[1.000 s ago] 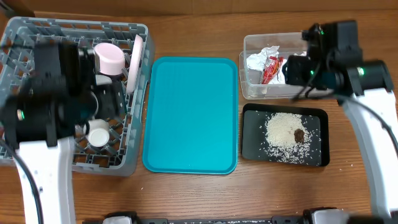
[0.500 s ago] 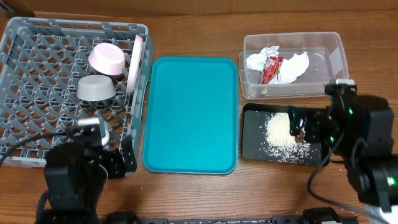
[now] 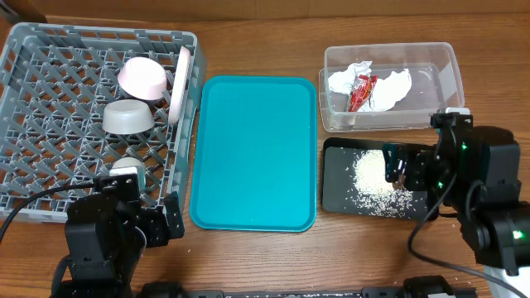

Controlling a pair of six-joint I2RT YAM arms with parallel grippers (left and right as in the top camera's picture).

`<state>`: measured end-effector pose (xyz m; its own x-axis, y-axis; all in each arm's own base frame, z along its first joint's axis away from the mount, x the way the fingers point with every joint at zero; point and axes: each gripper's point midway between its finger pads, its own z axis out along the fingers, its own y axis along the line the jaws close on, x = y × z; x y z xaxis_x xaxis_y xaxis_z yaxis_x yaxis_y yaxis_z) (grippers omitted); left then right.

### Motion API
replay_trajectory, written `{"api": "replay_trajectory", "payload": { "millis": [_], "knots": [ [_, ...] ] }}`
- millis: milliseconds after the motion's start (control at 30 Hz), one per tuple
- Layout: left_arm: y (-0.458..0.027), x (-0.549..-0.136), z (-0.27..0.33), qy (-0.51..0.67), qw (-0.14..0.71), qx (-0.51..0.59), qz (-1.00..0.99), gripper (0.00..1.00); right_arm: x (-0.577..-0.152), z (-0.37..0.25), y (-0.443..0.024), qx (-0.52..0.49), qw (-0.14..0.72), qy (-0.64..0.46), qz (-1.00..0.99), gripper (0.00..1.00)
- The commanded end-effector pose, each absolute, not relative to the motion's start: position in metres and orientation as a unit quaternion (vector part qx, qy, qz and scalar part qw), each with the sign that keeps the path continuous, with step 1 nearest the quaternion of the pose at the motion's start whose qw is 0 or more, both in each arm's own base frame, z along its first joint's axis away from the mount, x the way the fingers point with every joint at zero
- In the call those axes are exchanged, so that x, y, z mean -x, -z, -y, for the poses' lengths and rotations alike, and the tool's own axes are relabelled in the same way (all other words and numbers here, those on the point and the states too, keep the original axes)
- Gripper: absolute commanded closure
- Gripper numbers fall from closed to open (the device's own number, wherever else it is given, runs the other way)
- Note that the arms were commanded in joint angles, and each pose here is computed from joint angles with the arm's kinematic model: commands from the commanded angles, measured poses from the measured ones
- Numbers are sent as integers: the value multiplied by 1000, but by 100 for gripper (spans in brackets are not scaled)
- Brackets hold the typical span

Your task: Sort waste into correct bins and load items into the dishwasher

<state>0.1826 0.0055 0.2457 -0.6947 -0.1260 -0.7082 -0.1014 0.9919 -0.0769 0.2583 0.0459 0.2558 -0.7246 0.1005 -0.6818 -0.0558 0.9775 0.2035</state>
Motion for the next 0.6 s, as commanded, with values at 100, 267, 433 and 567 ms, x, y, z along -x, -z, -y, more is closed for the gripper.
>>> {"api": "replay_trajectory", "payload": {
  "millis": [100,267,433,567],
  "knots": [
    [-244,-182,-8,12,386,69,-920,0,-268,-45,-238,-17,342,-97,-935,0],
    [-244,-182,-8,12,386,69,-920,0,-267,-45,-237,-17,340,-97,-935,0],
    [-244,-182,-8,12,386,69,-920,0,-250,-39,-264,-15,394,-90,-914,0],
    [-244,-182,-8,12,386,69,-920,0,-236,-28,-287,-23,492,-77,-867,0]
  ]
}}
